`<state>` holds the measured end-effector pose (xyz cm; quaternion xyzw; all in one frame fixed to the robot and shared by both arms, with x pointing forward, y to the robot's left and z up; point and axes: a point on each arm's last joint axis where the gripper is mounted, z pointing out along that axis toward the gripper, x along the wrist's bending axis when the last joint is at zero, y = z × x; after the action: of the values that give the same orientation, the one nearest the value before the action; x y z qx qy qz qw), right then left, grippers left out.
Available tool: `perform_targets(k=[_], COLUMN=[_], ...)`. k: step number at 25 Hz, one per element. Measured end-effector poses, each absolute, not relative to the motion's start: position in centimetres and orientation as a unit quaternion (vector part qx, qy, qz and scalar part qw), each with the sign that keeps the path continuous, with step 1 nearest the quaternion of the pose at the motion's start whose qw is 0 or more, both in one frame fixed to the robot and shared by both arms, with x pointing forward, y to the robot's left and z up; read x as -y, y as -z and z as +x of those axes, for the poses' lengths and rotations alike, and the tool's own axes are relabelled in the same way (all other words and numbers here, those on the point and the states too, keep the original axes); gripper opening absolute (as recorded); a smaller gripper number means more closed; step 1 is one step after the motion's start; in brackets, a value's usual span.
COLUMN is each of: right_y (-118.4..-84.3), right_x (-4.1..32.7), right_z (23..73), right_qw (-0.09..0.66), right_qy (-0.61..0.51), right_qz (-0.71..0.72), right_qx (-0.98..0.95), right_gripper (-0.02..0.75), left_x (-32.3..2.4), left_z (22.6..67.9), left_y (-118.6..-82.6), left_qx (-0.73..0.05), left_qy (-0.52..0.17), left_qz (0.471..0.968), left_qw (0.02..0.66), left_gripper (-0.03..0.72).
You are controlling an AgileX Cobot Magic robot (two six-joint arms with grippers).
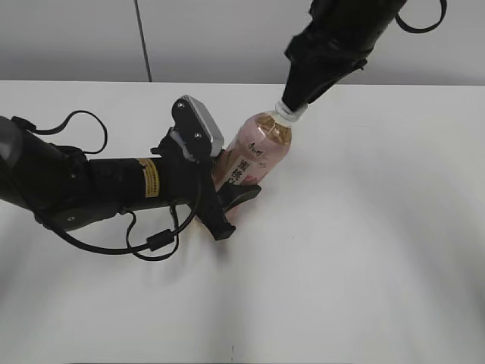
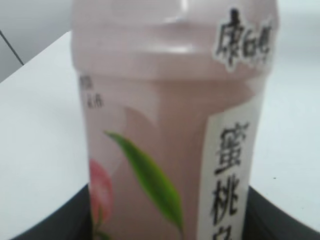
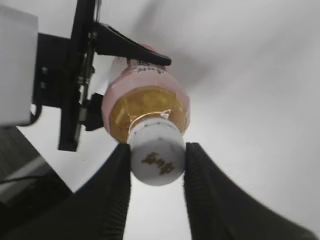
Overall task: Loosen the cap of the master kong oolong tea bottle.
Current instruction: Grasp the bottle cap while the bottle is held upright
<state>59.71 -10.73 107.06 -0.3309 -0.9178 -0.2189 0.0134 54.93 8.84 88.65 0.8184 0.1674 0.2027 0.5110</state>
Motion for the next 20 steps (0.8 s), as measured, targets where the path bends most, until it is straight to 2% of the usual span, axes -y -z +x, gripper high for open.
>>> perform_targets(k=[9, 20], right_y=[-106.9, -107.5], right_x=[10.6, 9.8], right_z=[60.1, 59.7], right_qw=[-0.038, -0.057], right_qy=[0.232, 0.277], right_qz=[-0.147, 0.018], right_qx=[0.961, 0.959], right_gripper=[0.212, 0.157], left_x=[-8.9, -9.1], left_z=[55.0, 55.1], left_y=[-88.7, -88.9], left_qx=[-0.174, -0.179], left_qy=[-0.204, -0.207], left_qz=[0.816, 0.808], left_qw=[0.512, 0.522], left_gripper=[0.382, 0.382])
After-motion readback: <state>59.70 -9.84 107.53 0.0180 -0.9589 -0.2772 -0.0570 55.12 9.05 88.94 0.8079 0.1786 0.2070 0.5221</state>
